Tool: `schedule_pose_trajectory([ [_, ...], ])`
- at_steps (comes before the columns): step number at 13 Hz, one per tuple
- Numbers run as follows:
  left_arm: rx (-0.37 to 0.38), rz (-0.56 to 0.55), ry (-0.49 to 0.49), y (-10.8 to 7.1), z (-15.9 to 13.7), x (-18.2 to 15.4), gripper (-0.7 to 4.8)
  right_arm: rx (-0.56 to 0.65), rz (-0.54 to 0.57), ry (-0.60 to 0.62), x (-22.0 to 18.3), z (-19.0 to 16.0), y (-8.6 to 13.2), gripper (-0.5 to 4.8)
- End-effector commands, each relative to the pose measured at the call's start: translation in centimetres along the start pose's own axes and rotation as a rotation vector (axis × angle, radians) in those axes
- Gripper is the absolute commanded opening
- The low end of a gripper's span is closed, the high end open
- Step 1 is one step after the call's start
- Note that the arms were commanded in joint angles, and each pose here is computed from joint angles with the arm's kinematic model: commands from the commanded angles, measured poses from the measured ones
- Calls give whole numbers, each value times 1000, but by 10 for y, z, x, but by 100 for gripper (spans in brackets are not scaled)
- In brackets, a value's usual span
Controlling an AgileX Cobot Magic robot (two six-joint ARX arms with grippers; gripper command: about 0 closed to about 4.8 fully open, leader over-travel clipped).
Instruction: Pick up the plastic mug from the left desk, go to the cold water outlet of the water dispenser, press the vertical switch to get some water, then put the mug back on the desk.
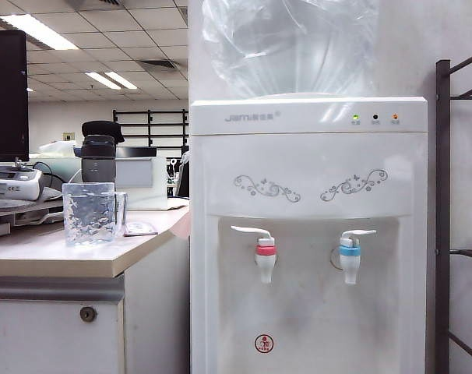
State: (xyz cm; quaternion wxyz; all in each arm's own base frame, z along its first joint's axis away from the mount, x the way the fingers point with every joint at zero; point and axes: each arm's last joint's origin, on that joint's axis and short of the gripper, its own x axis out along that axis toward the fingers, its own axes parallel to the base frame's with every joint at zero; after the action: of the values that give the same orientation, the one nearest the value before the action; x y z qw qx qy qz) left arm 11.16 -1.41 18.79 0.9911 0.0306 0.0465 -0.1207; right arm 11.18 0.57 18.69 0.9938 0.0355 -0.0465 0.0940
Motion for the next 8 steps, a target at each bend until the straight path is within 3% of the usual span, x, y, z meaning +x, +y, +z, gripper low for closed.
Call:
schedule_pose_trajectory([
  [1,-3,79,-59,2,2,-4,-6,-5,4,-17,0,3,0,-5],
  [2,51,134,-180,7,-13,-17,-6,-5,4,-17,0,3,0,-5],
  [3,1,141,-144,9,-19,-16,-6,-5,3,-14,0,2,0,-5],
  [5,-8,181,-99,10,-24,-15,-6,-5,3,-14,-1,2,0,-5],
  [6,-16,280,-33,9,-29,-15,-6,-5,3,-13,-1,2,0,-5],
  [7,-15,254,-35,8,-29,-14,-6,-5,3,-13,-1,2,0,-5],
  [8,-17,258,-30,9,-30,-15,34,-2,2,0,-1,1,0,-5],
])
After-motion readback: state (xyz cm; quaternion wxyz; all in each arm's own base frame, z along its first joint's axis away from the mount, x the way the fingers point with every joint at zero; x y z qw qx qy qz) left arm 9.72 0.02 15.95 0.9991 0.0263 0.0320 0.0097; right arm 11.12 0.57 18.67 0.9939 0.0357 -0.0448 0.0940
